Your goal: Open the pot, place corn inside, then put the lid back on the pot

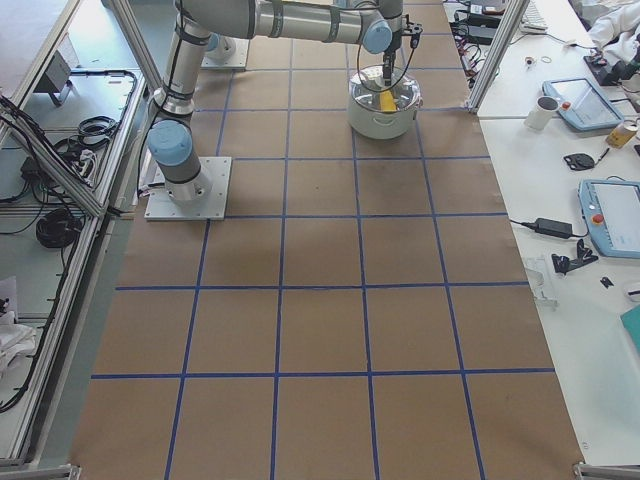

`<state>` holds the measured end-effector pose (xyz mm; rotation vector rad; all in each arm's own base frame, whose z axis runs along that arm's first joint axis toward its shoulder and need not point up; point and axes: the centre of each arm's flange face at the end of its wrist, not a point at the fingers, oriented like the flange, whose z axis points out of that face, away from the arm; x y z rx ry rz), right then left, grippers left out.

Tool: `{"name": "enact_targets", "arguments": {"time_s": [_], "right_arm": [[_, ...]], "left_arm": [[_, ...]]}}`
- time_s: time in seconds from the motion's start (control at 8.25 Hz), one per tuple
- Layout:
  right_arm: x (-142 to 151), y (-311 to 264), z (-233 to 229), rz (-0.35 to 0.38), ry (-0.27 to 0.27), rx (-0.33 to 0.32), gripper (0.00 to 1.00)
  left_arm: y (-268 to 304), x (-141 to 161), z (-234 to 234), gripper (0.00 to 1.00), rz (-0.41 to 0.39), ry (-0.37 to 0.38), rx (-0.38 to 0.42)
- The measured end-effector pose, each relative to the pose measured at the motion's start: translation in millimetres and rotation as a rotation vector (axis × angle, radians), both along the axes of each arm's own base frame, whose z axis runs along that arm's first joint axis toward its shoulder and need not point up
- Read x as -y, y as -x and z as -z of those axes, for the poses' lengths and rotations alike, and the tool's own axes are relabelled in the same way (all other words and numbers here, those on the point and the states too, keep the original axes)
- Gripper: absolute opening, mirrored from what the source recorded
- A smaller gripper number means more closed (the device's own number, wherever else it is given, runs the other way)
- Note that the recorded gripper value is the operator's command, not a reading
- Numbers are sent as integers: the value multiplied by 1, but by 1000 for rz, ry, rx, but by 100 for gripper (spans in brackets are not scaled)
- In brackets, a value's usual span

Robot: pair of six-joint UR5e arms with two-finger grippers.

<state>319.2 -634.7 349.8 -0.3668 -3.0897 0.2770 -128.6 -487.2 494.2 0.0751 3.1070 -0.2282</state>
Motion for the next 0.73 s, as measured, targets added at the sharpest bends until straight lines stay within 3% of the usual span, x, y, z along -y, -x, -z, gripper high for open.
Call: {"name": "enact_targets", "arguments": {"time_s": [0.73], "right_arm": [[1, 0, 1, -1, 10, 2, 29]], "left_arm": [[0, 2, 3, 100, -1, -17, -1]]}}
